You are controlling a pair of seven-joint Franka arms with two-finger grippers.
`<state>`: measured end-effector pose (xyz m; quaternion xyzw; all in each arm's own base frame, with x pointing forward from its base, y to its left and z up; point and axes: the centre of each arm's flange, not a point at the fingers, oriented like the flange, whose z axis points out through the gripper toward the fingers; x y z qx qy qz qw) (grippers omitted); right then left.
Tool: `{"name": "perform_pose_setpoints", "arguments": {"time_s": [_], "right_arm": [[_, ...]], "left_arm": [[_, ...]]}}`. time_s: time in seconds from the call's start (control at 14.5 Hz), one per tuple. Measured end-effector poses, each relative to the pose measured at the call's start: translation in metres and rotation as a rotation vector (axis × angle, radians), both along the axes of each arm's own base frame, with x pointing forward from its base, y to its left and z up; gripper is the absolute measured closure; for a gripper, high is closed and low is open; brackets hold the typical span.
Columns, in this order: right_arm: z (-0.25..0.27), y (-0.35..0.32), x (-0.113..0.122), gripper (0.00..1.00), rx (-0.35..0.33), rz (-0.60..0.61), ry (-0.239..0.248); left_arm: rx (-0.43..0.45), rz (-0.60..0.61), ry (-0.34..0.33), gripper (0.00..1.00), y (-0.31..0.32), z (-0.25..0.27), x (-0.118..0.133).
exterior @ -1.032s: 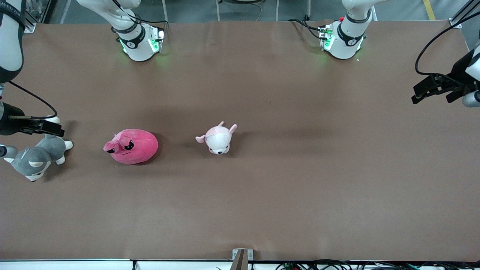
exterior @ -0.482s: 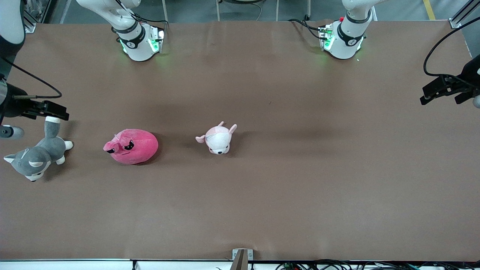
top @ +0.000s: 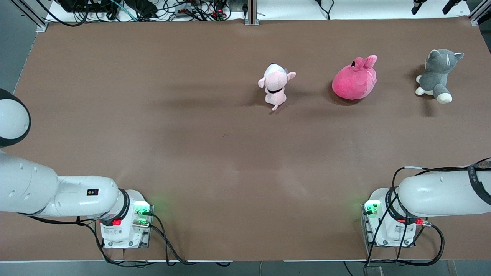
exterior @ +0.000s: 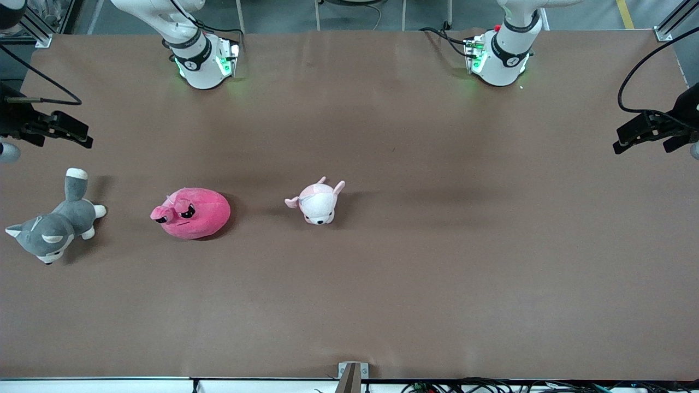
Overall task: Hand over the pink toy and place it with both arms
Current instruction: 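Open the right gripper and withdraw it from the pink plush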
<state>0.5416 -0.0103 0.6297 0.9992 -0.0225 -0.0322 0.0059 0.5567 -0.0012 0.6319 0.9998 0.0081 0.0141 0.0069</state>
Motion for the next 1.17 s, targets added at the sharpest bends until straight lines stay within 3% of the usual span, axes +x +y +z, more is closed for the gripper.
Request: {"name": "perform_pose_setpoints", "arguments": {"time_s": [0.55,1.17], "right_arm": [[0.021,-0.004,-0.014,0.00,0.001,-0.006,-0.040],[0.023,-0.004,-0.017,0.00,0.005,-0.007,-0.040]], "left_arm": [[0.000,-0.006,-0.002,0.00,-0.004,0.001,0.000],[0.000,-0.003,-0.019,0.00,-0.002,0.009,0.000]]}}
